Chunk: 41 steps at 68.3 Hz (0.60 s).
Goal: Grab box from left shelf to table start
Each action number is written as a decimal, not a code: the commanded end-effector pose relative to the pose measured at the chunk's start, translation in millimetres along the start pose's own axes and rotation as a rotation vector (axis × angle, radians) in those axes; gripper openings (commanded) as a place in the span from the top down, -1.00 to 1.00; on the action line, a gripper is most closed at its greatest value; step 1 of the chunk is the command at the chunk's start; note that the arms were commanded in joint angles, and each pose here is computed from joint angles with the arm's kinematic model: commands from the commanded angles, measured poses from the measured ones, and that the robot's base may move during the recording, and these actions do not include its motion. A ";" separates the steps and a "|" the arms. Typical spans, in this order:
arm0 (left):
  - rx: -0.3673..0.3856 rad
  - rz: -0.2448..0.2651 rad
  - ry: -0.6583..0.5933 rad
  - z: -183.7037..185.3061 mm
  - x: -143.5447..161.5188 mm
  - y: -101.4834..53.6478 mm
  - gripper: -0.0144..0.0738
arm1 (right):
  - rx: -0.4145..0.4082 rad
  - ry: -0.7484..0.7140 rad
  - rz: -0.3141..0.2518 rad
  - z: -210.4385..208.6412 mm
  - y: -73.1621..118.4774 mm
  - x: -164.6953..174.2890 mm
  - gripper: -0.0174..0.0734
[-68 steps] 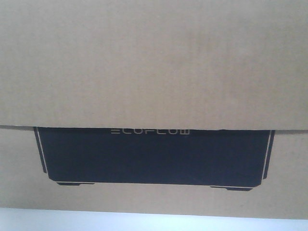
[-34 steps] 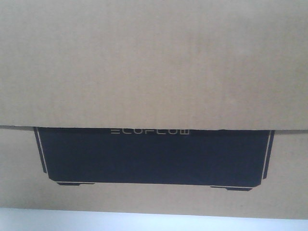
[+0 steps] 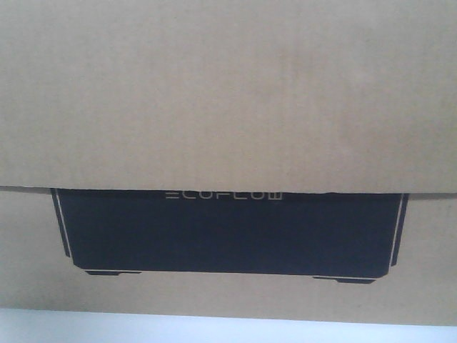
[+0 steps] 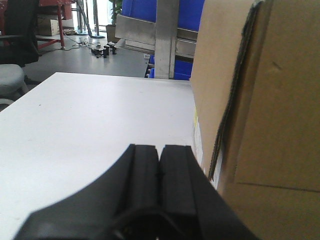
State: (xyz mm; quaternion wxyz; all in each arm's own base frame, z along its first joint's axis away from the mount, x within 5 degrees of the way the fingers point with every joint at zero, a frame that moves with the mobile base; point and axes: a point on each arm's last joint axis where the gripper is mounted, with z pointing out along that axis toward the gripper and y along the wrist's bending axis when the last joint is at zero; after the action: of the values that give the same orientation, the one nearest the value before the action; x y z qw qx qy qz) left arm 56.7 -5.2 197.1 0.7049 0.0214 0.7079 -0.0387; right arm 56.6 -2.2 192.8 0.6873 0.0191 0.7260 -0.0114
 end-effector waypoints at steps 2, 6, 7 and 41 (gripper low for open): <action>-0.010 -0.008 -0.108 -1.8 -10.3 0.9 0.88 | 0.009 -0.108 -0.012 -0.9 -0.6 -8.1 0.49; -0.010 -0.008 -0.108 -1.8 -10.3 0.9 0.88 | 0.009 -0.108 -0.012 -0.9 -0.6 -8.1 0.49; -0.010 -0.008 -0.108 -1.8 -10.3 0.9 0.88 | 0.009 -0.108 -0.012 -0.9 -0.6 -8.1 0.49; -0.010 -0.008 -0.108 -1.8 -10.3 0.9 0.88 | 0.009 -0.108 -0.012 -0.9 -0.6 -8.1 0.49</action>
State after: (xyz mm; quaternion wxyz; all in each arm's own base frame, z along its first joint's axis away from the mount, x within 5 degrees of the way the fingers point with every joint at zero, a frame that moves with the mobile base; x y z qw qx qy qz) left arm 56.7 -5.2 197.1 0.7049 0.0214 0.7079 -0.0387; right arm 56.7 -2.2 193.4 0.6895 0.0192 0.7239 -0.0115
